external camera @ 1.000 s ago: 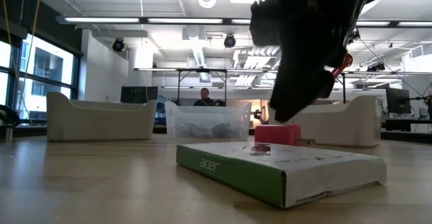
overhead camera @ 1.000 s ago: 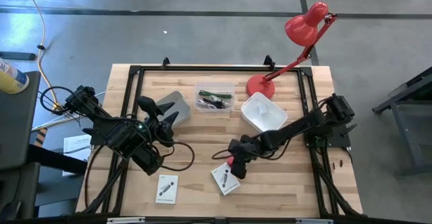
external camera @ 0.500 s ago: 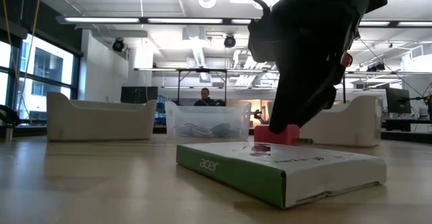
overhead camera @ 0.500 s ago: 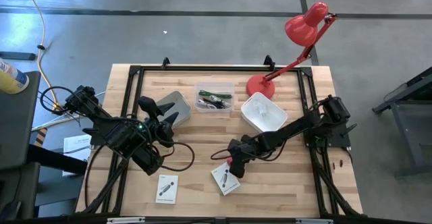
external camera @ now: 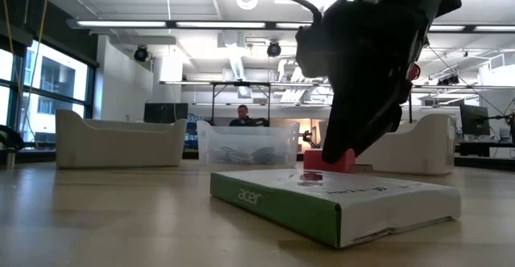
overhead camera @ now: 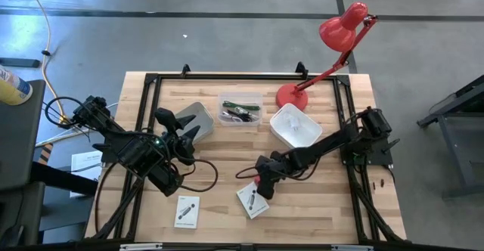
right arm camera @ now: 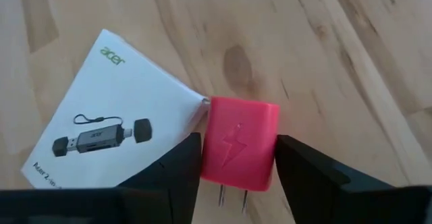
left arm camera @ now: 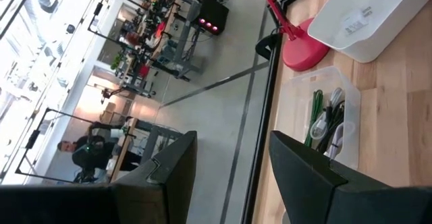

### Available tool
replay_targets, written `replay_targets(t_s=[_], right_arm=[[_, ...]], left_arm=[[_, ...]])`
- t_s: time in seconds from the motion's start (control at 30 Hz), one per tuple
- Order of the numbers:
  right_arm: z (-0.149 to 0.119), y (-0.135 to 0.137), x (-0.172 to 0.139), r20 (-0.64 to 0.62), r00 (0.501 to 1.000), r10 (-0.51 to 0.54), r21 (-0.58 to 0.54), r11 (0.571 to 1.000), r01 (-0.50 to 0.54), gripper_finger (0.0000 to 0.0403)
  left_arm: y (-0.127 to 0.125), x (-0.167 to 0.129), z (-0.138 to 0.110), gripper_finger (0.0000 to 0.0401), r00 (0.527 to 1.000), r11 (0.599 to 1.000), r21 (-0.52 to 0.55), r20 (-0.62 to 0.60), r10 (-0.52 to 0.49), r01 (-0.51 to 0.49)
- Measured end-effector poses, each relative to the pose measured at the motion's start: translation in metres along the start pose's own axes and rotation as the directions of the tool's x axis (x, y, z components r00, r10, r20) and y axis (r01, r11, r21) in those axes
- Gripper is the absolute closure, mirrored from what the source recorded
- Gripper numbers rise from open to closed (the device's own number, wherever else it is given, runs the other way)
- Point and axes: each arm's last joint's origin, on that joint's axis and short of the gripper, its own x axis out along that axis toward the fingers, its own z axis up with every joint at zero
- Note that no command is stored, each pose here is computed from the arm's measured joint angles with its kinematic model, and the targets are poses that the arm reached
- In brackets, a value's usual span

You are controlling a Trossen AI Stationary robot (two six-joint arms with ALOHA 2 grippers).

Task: Pick and place items into bin
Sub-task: Put the pink charger adapter into the white bin

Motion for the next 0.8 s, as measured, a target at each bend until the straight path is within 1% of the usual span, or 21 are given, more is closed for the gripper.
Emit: replay_targets(t_s=[0.43,0.67,0.8], right_arm=[[0.0038,-0.0070,0.0013,-0.008,1.000,-0.023,-0.003,1.000,0.023,0.0245],[0.0032,-0.0078,0.0012,-0.013,0.999,-0.033,0.003,0.999,0.033,0.0234],[0.0031,-0.0079,0.0012,-0.014,0.999,-0.034,0.005,0.999,0.034,0.0238]], left_arm=[[0.0000,0.0000,0.0000,0.0229,1.000,1.000,0.000,0.000,0.000,0.000],[0.0000,0.0000,0.0000,0.0229,1.000,1.000,0.000,0.000,0.000,0.000],[0.0000,0.0000,0.0000,0.0229,1.000,1.000,0.000,0.000,0.000,0.000]])
